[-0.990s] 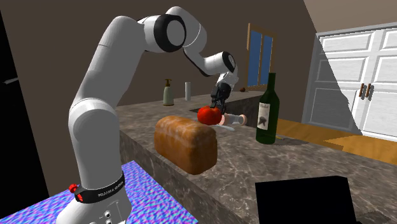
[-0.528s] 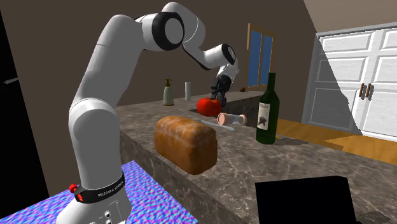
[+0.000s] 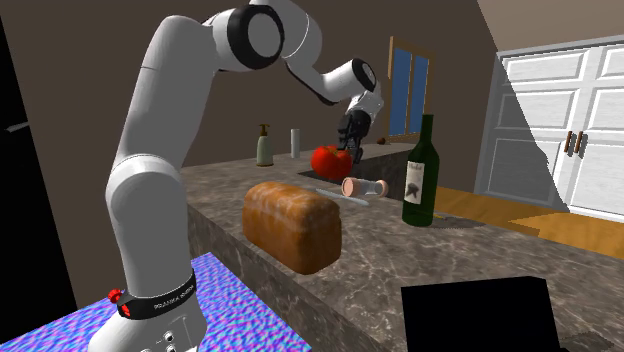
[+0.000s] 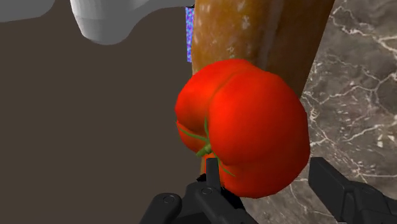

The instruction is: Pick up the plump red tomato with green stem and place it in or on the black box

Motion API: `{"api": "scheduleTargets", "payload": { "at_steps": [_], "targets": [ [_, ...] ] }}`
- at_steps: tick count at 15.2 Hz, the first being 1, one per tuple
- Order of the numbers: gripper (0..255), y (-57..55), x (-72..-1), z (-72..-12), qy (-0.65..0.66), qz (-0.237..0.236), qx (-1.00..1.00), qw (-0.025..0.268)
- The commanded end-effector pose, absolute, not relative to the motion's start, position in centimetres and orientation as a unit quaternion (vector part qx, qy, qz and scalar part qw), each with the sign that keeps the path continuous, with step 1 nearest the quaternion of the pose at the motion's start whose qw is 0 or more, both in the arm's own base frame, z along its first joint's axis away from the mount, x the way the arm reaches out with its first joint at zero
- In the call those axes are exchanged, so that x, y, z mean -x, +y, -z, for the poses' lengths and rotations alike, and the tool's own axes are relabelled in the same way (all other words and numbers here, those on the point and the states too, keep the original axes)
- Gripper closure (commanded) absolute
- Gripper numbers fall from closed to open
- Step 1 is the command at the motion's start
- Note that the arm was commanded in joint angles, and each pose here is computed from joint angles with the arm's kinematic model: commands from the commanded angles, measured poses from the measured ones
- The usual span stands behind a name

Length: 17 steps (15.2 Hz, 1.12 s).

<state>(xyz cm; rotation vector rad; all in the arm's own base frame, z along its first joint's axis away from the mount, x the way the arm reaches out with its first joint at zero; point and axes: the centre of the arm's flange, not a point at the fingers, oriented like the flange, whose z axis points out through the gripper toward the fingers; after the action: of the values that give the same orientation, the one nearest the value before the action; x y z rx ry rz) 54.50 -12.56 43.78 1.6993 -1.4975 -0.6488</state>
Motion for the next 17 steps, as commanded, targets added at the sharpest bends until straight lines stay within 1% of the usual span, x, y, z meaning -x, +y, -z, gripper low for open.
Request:
{"api": "scheduleTargets", "payload": {
  "at_steps": [1, 17],
  "targets": [
    [255, -15.0, -53.5, -43.8, -0.587, 0.255, -0.667, 0.383],
    [255, -33.7, -43.7, -44.2, -0.587, 0.255, -0.667, 0.383]
  ]
}}
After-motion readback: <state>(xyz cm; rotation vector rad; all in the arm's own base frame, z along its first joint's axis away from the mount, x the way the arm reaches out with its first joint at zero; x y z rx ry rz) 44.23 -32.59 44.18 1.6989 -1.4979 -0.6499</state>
